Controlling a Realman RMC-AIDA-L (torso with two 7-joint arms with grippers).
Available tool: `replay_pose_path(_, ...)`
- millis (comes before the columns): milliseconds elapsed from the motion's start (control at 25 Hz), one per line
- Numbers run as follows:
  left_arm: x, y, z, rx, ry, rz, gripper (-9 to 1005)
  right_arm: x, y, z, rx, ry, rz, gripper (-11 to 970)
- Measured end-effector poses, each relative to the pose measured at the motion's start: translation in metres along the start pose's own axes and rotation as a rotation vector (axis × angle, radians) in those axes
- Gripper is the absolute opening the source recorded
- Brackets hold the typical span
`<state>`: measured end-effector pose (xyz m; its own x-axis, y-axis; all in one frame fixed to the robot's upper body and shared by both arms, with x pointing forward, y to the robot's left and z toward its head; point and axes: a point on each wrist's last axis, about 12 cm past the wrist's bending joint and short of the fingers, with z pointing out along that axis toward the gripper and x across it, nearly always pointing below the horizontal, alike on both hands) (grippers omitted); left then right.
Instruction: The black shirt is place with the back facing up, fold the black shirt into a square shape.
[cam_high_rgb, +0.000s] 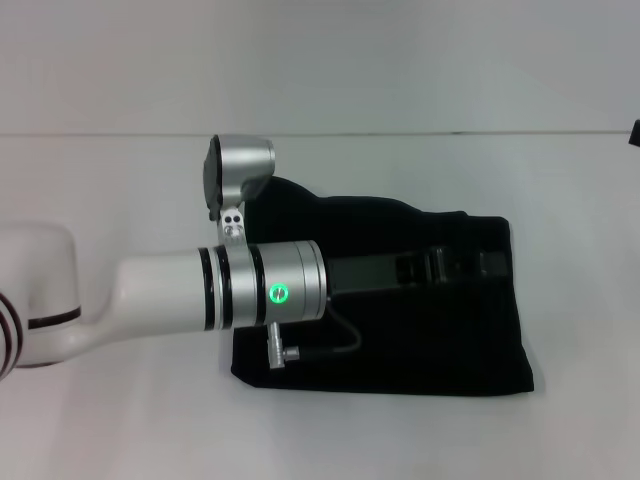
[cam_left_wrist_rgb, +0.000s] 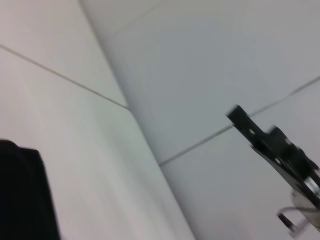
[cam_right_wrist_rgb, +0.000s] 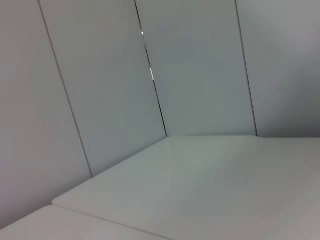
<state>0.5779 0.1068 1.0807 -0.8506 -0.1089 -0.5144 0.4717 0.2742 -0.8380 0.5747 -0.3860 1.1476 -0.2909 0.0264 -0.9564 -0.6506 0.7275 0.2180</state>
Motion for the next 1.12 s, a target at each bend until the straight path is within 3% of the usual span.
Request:
replay_pose_path(80,0.003,-0.001,0.000,0.012,0.012,0.013,137,0.000,0.000,0.002,-0.006,0.020,0.026,925)
replay_pose_path(200,0.005,-0.005,-0.002,0.044,0.042,0.037,278,0.002,0.002,0.009,-0.025,0.088,0.112,925)
replay_pose_path(400,0.000,-0.011,-0.027,0.137,0.033,0.215,447,0.004,0.003,0.030,-0.007,0.265,0.311,925)
replay_pose_path(680,0.006,0.003,-0.082,0.080,-0.013,0.539,622,0.016,0.020,0.065,-0.028,0.427,0.499,924)
replay_pose_path(840,0.007,0.008,-0.109,0.026,0.026,0.684,775,0.025,0.029,0.083,-0.040,0.475,0.563,923)
replay_pose_path(1040,0.012,0.010,-0.126,-0.024,0.143,0.860,937,0.036,0.041,0.105,-0.029,0.539,0.599,923)
replay_pose_path(1120,0.015,0.012,-0.129,-0.038,0.191,0.913,937,0.039,0.046,0.115,-0.024,0.557,0.602,923)
